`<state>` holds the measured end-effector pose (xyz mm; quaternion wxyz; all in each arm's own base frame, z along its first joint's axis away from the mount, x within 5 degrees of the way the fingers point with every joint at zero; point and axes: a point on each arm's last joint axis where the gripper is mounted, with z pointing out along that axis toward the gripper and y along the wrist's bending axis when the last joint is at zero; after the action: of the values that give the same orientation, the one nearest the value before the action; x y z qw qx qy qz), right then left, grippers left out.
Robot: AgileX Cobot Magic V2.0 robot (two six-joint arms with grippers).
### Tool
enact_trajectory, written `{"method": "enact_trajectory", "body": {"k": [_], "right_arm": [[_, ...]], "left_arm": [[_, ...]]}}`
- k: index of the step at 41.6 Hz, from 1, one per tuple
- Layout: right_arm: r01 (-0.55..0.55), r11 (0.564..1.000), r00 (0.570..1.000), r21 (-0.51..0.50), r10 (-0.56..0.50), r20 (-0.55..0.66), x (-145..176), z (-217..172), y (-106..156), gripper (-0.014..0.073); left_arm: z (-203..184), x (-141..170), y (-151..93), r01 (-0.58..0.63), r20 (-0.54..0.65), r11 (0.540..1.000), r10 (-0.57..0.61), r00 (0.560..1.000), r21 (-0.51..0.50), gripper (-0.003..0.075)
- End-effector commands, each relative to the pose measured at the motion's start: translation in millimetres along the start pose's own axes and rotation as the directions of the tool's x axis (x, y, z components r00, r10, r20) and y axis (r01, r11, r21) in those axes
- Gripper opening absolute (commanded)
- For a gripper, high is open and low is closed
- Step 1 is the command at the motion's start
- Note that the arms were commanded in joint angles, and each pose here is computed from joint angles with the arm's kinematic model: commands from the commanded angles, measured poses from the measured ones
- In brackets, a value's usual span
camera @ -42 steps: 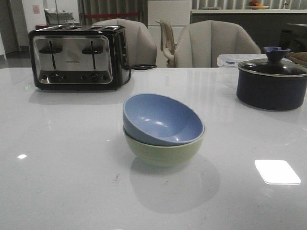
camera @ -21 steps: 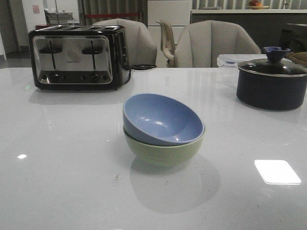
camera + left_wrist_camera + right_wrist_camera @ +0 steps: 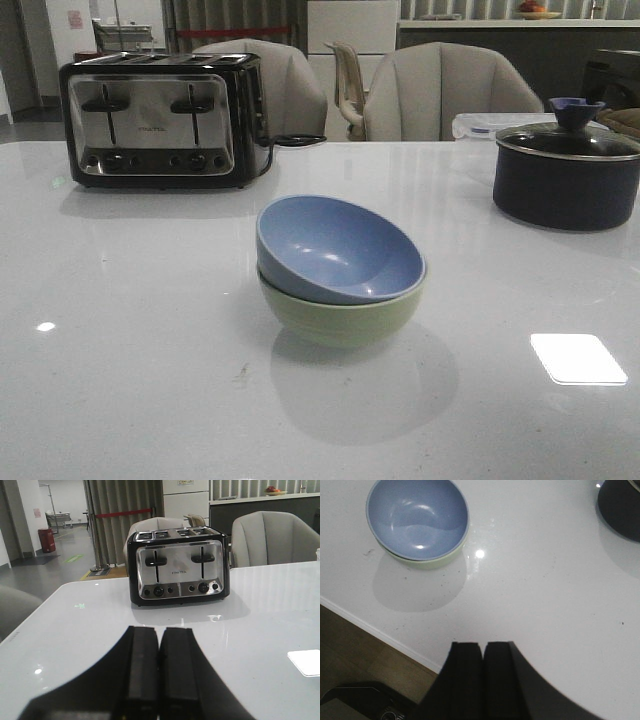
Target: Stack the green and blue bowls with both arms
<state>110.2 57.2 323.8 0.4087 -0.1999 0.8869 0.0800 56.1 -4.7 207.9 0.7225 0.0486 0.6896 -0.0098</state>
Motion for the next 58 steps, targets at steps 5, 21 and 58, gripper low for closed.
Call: {"method": "enact_trajectory", "body": {"k": [5,21,58], "right_arm": [[0.011,1.000,0.996,0.003,-0.011,0.086,-11.3,-6.1,-0.6,0.0034],[0.011,1.000,0.996,0.003,-0.011,0.086,-11.3,-6.1,-0.6,0.0034],[-0.224,0.947,0.788,0.231,0.036,0.615,88.1,-13.6,-24.7,0.0034]], "left_arm": [[-1.4,-2.7,0.3,0.009,0.093,1.000,-0.008,0.996,-0.007,0.0101],[-1.4,-2.7,0.3,0.009,0.093,1.000,-0.008,0.996,-0.007,0.0101],[-1.4,-2.7,0.3,0.009,0.093,1.000,-0.008,0.996,-0.007,0.0101]]}}
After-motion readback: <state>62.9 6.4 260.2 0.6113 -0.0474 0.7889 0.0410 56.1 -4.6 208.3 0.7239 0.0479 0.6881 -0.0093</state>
